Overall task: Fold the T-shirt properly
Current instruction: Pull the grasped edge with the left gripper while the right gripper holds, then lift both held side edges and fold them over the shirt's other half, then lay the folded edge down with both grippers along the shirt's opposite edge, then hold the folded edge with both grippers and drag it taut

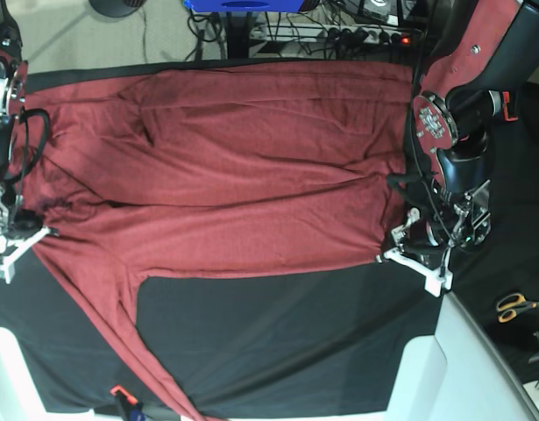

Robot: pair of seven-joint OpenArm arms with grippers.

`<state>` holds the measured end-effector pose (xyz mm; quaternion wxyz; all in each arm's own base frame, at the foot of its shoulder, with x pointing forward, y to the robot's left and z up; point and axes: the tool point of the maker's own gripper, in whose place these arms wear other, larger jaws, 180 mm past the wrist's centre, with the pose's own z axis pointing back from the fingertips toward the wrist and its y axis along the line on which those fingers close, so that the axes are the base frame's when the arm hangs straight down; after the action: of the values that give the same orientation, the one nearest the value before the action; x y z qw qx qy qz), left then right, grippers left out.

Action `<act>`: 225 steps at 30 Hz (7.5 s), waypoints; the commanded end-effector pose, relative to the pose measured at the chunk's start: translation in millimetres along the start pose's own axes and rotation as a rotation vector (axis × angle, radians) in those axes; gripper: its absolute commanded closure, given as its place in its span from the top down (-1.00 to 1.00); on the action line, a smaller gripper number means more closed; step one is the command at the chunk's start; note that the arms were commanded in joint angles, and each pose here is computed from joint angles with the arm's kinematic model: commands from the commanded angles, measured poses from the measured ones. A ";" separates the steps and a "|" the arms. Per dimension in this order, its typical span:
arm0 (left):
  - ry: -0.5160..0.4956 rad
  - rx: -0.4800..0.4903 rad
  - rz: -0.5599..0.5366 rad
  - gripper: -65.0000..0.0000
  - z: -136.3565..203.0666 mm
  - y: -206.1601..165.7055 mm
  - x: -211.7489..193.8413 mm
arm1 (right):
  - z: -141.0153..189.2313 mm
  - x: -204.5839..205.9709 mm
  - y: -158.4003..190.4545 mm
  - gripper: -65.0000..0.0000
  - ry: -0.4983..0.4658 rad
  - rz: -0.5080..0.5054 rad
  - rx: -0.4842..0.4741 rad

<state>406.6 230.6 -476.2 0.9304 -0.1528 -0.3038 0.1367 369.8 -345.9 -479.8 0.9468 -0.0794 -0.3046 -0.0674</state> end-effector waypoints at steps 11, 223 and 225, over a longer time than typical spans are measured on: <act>-0.099 -0.033 -0.130 -1.00 5.3 -32.9 65.2 | 8.6 51.1 -11.7 -1.00 -0.151 0.003 -0.024; 0.037 -0.013 -0.309 -1.00 137.0 -18.4 -90.2 | 45.7 -43.5 -12.4 -0.23 -0.017 -0.343 0.107; 0.037 -0.013 -0.309 -1.00 137.0 -18.4 -90.2 | 46.0 -42.8 -13.3 -0.23 -0.019 -0.341 0.106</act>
<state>247.6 206.2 -421.3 0.9507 -0.1153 -0.2878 -0.0091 293.1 -336.0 -482.6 0.9297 0.0280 -0.2986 -0.2138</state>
